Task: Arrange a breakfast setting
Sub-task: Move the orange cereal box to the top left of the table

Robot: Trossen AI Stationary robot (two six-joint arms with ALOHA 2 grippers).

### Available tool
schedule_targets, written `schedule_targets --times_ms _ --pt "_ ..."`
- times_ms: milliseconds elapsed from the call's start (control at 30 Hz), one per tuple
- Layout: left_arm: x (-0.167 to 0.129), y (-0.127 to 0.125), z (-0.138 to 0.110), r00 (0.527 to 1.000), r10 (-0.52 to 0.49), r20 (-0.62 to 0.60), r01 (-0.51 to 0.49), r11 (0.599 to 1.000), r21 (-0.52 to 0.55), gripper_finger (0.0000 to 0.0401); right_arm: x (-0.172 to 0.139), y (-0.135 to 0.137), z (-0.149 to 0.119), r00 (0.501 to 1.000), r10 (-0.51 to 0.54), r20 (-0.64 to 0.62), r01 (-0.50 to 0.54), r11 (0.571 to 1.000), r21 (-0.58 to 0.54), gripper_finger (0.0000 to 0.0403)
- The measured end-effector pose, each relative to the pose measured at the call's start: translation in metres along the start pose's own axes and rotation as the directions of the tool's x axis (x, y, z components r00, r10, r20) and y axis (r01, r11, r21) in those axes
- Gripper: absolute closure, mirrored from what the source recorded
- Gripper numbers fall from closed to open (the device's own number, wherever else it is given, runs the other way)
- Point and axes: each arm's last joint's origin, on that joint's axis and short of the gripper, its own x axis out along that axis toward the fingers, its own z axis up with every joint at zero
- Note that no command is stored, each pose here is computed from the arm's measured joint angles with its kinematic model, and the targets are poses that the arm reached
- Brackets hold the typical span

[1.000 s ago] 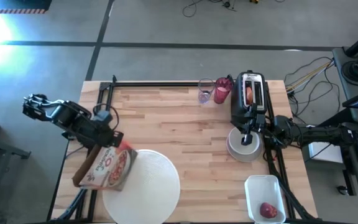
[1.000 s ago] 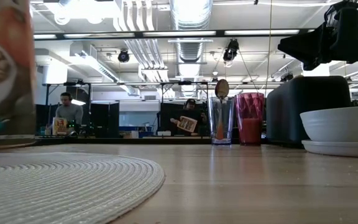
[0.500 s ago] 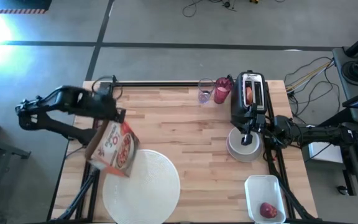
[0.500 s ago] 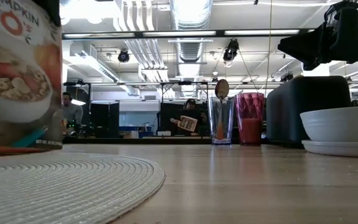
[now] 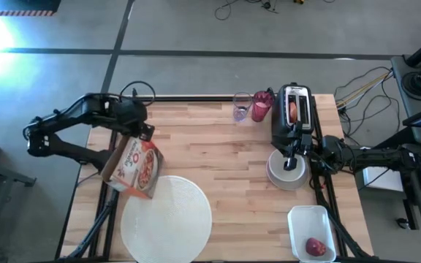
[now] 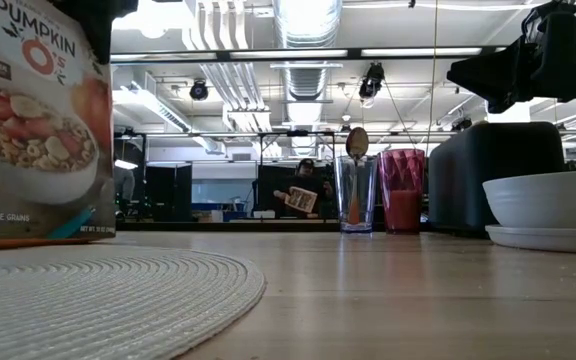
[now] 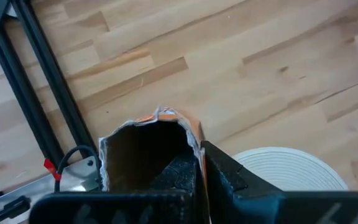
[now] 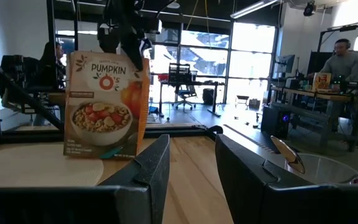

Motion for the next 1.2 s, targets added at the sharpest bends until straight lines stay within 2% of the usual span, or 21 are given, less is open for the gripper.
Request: schedule_targets --times_ms 367,633,800,900,1033,1200 --pt "-0.042 -0.004 0.005 0.985 -0.154 0.079 0.154 0.988 -0.001 0.0401 0.000 0.000 0.000 1.000 0.000 0.000 0.000 1.000 0.000 0.0284" --pt "-0.039 -0.018 0.001 0.987 -0.155 0.053 0.154 0.988 0.018 0.0401 0.000 0.000 0.000 1.000 0.000 0.000 0.000 1.000 0.000 0.0284" --pt "-0.041 -0.016 -0.002 0.984 -0.167 0.057 0.165 0.986 0.027 0.0401 0.000 0.000 0.000 1.000 0.000 -0.001 0.000 1.000 0.000 0.0284" --pt "-0.046 -0.013 -0.006 0.980 -0.191 0.061 0.191 0.981 -0.005 0.0399 0.000 0.000 0.000 1.000 -0.001 -0.001 0.001 1.000 0.000 0.0284" --pt "-0.050 -0.015 -0.016 0.973 -0.226 0.041 0.228 0.971 -0.064 0.0373 0.000 0.000 0.000 1.000 0.000 -0.001 0.000 1.000 0.000 0.0284" --pt "-0.055 -0.024 -0.034 0.963 -0.269 -0.004 0.268 0.959 -0.094 0.0308 0.000 0.000 0.000 1.000 0.000 0.000 0.000 1.000 0.000 0.0284"
